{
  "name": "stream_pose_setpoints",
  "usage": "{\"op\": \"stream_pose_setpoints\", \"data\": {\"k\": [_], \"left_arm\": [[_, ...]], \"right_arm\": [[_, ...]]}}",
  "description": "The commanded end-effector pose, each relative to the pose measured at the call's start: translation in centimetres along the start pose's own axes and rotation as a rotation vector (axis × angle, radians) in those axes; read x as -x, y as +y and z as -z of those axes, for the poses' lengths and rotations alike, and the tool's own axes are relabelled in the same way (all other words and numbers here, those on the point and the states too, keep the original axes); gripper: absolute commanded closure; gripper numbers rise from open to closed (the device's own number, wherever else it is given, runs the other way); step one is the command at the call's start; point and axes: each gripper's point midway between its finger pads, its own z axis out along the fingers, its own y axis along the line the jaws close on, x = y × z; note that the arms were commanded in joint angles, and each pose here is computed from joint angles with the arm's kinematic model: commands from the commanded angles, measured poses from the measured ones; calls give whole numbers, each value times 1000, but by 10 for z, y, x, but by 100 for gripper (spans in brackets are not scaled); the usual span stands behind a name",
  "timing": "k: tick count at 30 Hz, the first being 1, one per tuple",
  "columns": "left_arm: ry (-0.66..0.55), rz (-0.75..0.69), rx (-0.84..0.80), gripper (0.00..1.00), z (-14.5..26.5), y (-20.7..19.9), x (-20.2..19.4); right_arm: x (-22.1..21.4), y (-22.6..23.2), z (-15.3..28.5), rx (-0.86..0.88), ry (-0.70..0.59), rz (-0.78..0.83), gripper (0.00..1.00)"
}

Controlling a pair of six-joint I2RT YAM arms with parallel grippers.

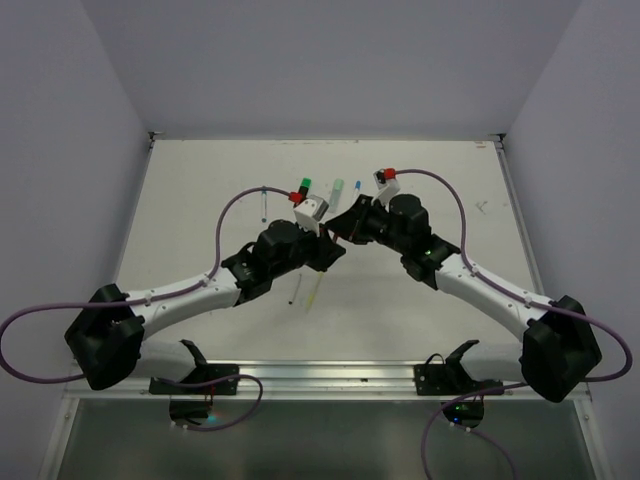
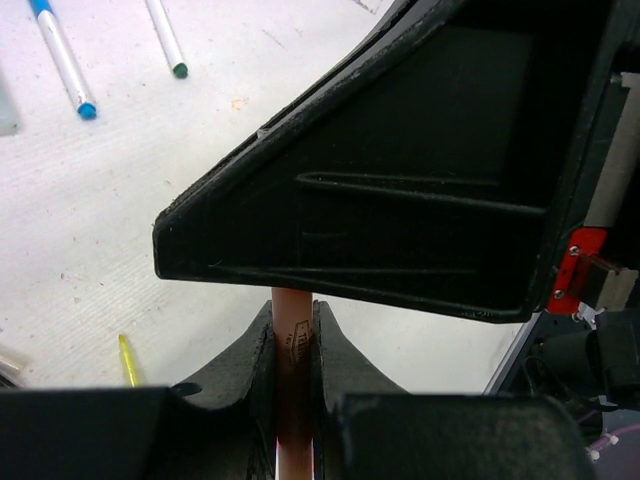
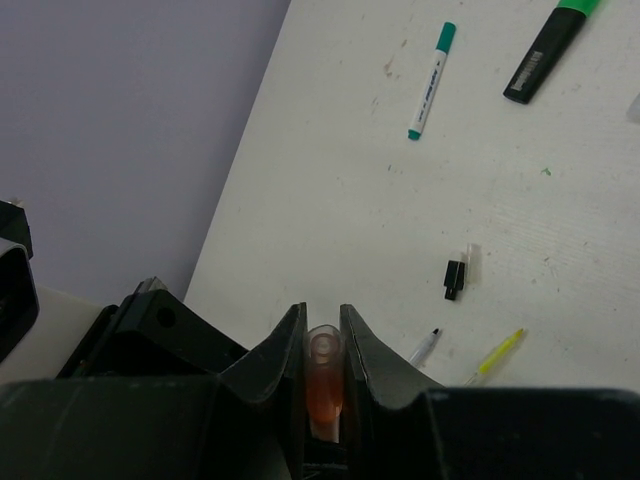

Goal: Open the pen caps

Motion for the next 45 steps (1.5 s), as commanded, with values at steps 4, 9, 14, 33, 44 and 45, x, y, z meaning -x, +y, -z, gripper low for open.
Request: {"op": "stream_pose_setpoints", "data": {"k": [4,9,14,33,44,45], "left_arm": [[99,35,-110,100,20,-17,-41],[164,84,-130,100,34,-17,-74],[207,102,-135,100,44,-16,-95],[335,101,130,89,15,23,-113],[437,24,408,87,-14,61,-123],[431,14,424,87,-17,61,-120]], "right_arm": [[86,34,0,-8,-259,66,100],[129,44,8,-28,-380,99,100],[162,48,11,-33,-472,102,100],[96,-41,-11,-297,-208,110,100],[4,-122,-7,-495,52,52,100],[-1,-123,-8,-495,65,47,100]]}}
